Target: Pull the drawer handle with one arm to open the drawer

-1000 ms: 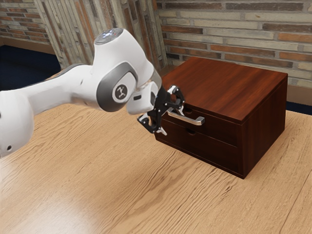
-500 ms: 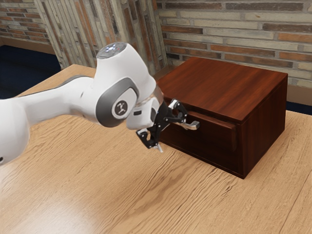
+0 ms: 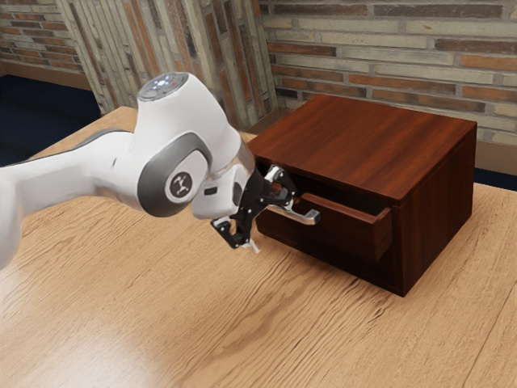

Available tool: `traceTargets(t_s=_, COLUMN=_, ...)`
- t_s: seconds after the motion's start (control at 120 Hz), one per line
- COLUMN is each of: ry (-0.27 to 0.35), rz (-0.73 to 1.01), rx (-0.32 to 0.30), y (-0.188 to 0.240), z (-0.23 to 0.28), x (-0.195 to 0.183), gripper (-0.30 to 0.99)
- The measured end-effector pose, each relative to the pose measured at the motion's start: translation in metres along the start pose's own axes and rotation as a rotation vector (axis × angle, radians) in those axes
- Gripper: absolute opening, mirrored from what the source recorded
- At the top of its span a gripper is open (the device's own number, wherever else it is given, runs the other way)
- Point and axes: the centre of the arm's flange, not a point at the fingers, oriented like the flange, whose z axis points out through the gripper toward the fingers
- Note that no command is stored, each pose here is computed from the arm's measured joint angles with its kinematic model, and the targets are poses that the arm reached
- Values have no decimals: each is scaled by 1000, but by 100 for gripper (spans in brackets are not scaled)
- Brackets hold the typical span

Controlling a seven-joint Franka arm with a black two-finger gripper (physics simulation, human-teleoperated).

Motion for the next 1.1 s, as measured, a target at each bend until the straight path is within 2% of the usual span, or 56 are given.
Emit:
traceTargets(t_s=0.183, ry=-3, rz=2, rx=11, y=13, z=-13, x=7, gripper=42)
traceTargets(t_s=0.508, ry=11, rz=43, rx=19, y=37, z=-31, x=43, gripper=41)
traceTargets(t_s=0.575, ry=13, rz=40, rx=7, y=46, z=-28, x=43, gripper=59)
traceTargets(t_s=0.617, ry=14, rz=38, rx=3, y=52, z=-28, x=44, gripper=65)
traceTargets(t_s=0.817, ry=6, rz=35, rx=23, y=86, z=-51, x=49, gripper=49)
traceTargets(t_s=0.975, ry=3, rz=34, rx=32, y=113, z=-62, x=56, gripper=49)
traceTargets(t_s=1.042, ry=-6, rz=36, rx=63, y=128, z=-80, x=60, gripper=40)
traceTargets(t_s=1.1, ry=-11, rz=34, rx=81, y=135, z=-93, x=61, gripper=47)
